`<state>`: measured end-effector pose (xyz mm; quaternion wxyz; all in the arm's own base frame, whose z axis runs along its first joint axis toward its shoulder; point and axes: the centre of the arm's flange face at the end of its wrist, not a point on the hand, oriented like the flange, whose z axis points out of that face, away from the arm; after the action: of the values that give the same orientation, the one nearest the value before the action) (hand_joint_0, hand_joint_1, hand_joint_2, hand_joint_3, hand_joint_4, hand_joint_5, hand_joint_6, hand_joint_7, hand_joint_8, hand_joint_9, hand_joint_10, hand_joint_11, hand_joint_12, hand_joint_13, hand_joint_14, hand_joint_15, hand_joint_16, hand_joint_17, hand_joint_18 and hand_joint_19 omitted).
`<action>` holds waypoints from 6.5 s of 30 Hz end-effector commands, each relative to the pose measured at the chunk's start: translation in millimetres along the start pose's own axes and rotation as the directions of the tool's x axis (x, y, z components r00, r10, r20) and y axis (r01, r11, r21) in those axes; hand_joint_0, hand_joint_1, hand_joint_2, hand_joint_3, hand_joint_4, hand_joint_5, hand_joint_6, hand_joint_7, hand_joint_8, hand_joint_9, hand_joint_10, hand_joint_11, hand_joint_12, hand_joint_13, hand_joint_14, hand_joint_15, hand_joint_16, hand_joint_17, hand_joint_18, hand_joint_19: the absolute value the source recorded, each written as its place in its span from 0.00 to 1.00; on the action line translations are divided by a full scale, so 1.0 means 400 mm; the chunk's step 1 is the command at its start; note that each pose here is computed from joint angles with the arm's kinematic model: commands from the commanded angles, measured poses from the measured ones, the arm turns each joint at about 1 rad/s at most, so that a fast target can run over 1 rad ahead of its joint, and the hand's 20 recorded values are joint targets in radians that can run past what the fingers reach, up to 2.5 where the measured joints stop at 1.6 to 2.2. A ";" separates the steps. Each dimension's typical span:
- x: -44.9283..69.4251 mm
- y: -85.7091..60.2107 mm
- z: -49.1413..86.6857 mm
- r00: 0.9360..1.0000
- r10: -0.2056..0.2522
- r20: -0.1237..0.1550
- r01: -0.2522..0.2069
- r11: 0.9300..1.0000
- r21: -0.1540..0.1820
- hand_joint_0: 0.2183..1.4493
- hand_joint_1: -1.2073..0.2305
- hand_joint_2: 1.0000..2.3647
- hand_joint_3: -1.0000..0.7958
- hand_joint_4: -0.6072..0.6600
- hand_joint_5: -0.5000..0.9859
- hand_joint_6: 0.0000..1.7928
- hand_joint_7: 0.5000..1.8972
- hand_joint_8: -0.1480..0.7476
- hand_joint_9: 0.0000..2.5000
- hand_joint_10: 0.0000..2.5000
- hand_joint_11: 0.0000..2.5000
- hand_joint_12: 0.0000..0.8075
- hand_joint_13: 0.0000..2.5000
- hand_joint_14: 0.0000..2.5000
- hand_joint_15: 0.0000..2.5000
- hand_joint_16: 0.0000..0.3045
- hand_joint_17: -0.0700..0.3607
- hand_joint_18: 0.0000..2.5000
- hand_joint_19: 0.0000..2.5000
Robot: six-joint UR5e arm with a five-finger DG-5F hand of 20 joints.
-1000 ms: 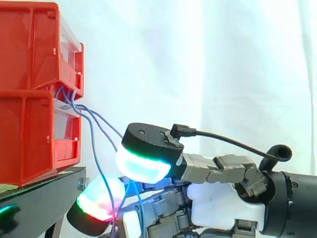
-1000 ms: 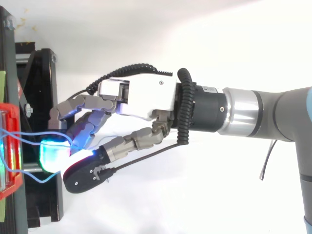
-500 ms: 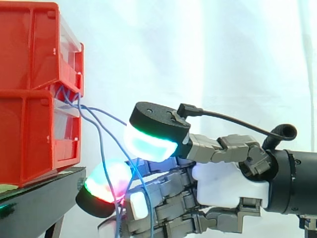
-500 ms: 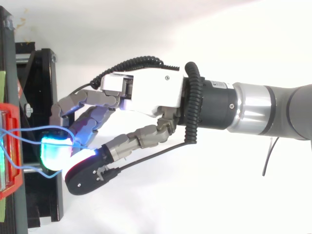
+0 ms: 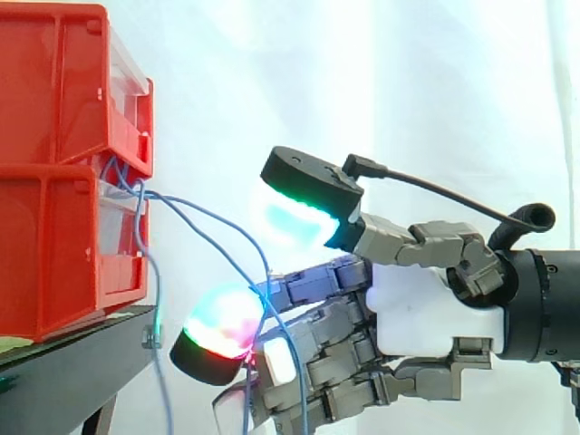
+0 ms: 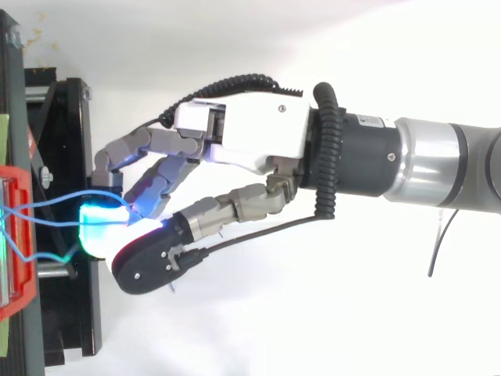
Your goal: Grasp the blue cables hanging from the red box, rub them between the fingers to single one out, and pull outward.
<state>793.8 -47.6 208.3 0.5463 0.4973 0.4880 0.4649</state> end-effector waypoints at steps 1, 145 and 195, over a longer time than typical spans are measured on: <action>-0.004 0.007 0.003 1.000 0.000 0.003 0.000 1.000 -0.002 0.20 0.48 0.00 0.28 0.67 0.27 0.32 0.45 0.49 0.41 0.01 0.27 0.46 0.31 0.01 0.18 0.17 0.43 0.25 0.17; -0.267 0.073 -0.076 0.980 -0.199 -0.013 0.200 0.977 0.073 0.26 0.46 0.00 0.28 0.57 0.25 0.47 0.34 0.47 0.45 0.01 0.33 0.44 0.33 0.01 0.22 0.15 0.40 0.27 0.21; -0.311 0.176 -0.043 0.964 -0.265 -0.024 0.265 0.964 0.034 0.31 0.55 0.01 0.40 0.58 0.26 0.46 0.34 0.50 0.51 0.01 0.36 0.49 0.37 0.01 0.22 0.17 0.44 0.32 0.22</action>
<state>764.1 -164.3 287.2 0.5905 0.4324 0.5623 0.3848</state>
